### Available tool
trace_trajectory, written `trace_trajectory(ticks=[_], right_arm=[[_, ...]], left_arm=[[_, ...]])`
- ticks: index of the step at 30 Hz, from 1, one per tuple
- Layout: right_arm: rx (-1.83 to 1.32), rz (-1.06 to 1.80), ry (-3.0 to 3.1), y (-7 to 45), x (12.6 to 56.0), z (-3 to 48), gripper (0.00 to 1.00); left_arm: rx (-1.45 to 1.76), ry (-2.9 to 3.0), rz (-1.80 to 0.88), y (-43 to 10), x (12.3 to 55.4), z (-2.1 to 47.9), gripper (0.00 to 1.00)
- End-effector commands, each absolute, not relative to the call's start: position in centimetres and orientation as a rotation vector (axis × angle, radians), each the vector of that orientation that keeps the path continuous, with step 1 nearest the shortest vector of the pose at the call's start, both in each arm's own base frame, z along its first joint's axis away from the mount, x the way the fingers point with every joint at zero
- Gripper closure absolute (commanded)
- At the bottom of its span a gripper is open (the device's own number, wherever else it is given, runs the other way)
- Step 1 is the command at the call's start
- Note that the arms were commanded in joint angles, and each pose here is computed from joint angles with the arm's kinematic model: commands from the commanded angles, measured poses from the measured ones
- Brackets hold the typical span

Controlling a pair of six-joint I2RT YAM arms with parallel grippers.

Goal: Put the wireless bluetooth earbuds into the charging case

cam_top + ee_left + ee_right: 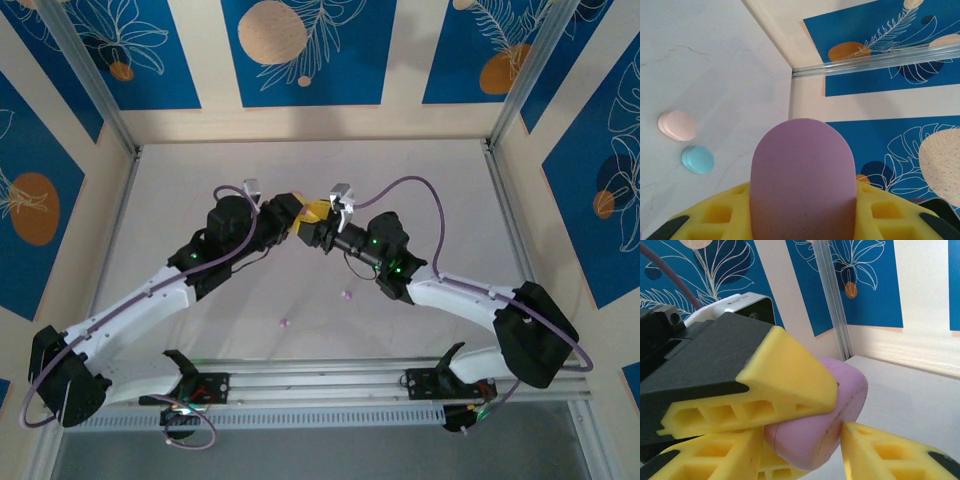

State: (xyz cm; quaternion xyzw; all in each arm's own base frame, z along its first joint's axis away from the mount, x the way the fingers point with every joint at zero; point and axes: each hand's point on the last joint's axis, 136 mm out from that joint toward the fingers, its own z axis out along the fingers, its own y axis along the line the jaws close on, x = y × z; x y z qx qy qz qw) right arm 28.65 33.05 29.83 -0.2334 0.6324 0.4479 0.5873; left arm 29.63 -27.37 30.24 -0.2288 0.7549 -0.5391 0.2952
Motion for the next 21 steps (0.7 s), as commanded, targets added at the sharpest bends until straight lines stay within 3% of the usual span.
trace_trajectory(ticks=[1, 6, 21], right_arm=[[-0.515, 1.080, 1.387, 33.3, 29.1, 32.6, 0.57], [-0.508, 1.064, 1.391, 33.7, 29.9, 32.3, 0.62], [-0.567, 1.019, 1.394, 34.4, 30.8, 30.3, 0.56]], left_arm=[[-0.573, 1.987, -1.510, -28.5, 29.2, 31.6, 0.75], [-0.560, 1.985, -1.532, -28.9, 29.0, 31.8, 0.74], [-0.548, 1.958, -1.527, -28.5, 28.9, 32.3, 0.75]])
